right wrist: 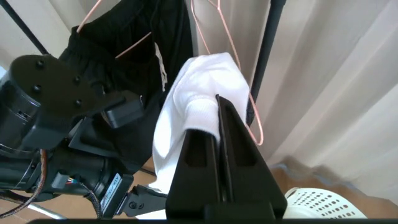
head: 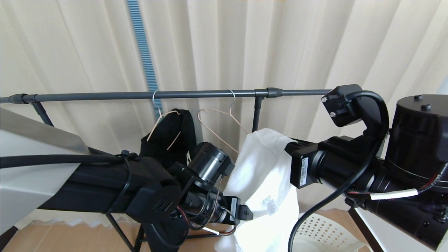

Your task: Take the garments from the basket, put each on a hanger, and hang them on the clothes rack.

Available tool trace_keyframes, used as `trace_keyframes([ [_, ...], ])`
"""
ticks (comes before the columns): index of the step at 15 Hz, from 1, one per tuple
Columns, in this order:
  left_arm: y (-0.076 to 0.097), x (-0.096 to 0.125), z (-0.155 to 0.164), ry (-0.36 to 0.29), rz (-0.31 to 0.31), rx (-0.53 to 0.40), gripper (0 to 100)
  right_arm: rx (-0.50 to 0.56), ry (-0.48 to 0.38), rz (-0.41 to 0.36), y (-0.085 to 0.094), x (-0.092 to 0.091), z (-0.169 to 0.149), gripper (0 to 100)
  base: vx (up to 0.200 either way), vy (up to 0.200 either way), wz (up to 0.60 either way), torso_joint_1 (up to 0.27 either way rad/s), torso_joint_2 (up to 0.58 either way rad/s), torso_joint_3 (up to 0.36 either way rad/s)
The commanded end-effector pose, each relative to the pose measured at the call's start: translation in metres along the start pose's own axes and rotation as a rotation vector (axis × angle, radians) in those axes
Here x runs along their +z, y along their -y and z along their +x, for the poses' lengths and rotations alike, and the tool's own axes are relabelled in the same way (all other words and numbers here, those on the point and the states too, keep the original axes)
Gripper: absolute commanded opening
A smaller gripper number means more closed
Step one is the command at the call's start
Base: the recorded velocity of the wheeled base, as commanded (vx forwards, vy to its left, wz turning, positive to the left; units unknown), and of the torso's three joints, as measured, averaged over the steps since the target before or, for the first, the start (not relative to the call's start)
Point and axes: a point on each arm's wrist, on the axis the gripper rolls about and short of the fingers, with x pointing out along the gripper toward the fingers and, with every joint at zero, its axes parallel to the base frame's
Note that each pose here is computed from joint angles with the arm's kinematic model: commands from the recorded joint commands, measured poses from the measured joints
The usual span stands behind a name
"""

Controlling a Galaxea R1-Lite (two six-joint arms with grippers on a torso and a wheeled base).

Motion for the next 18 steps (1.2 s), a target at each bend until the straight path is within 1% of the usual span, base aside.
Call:
trace_keyframes([
  [1, -0.001, -0.001, -0.002, 0.003, -0.002, 0.005, 100, -0.012, 0.014, 0.007, 0.004, 0.004, -0.001, 0, 0.000, 0.000, 0.00, 0.000, 0.00, 0.000],
  [4, -0.003, -0.006, -0.002, 0.005, -0.002, 0.043, 100, -0.052, 0.030, 0.021, 0.015, 0.009, 0.001, 0, 0.000, 0.000, 0.00, 0.000, 0.00, 0.000],
  [5, -0.003, -0.008, -0.005, 0.005, 0.001, 0.043, 0, -0.062, 0.034, 0.024, 0.018, 0.010, 0.001, 0, 0.000, 0.000, 0.00, 0.000, 0.00, 0.000],
  [8, 0.003, -0.010, -0.018, 0.027, 0.018, 0.023, 0, -0.097, 0.041, 0.014, 0.027, 0.013, 0.004, 0, 0.000, 0.000, 0.00, 0.000, 0.00, 0.000],
  [11, 0.006, -0.009, -0.032, 0.105, 0.030, 0.080, 0, -0.140, 0.028, -0.027, 0.037, 0.012, 0.008, 0, 0.000, 0.000, 0.00, 0.000, 0.00, 0.000],
  [13, 0.009, -0.006, -0.048, 0.150, 0.031, 0.067, 0, -0.169, 0.007, -0.066, 0.043, 0.009, 0.012, 0, 0.000, 0.000, 0.00, 0.000, 0.00, 0.000],
  [17, 0.009, 0.003, -0.075, 0.239, 0.051, 0.050, 0, -0.197, -0.174, -0.147, 0.048, -0.007, 0.007, 0, 0.000, 0.000, 0.00, 0.000, 0.00, 0.000],
  [18, 0.009, 0.009, -0.079, 0.268, 0.055, 0.063, 0, -0.203, -0.245, -0.186, 0.050, -0.015, 0.006, 0, 0.000, 0.000, 0.00, 0.000, 0.00, 0.000],
])
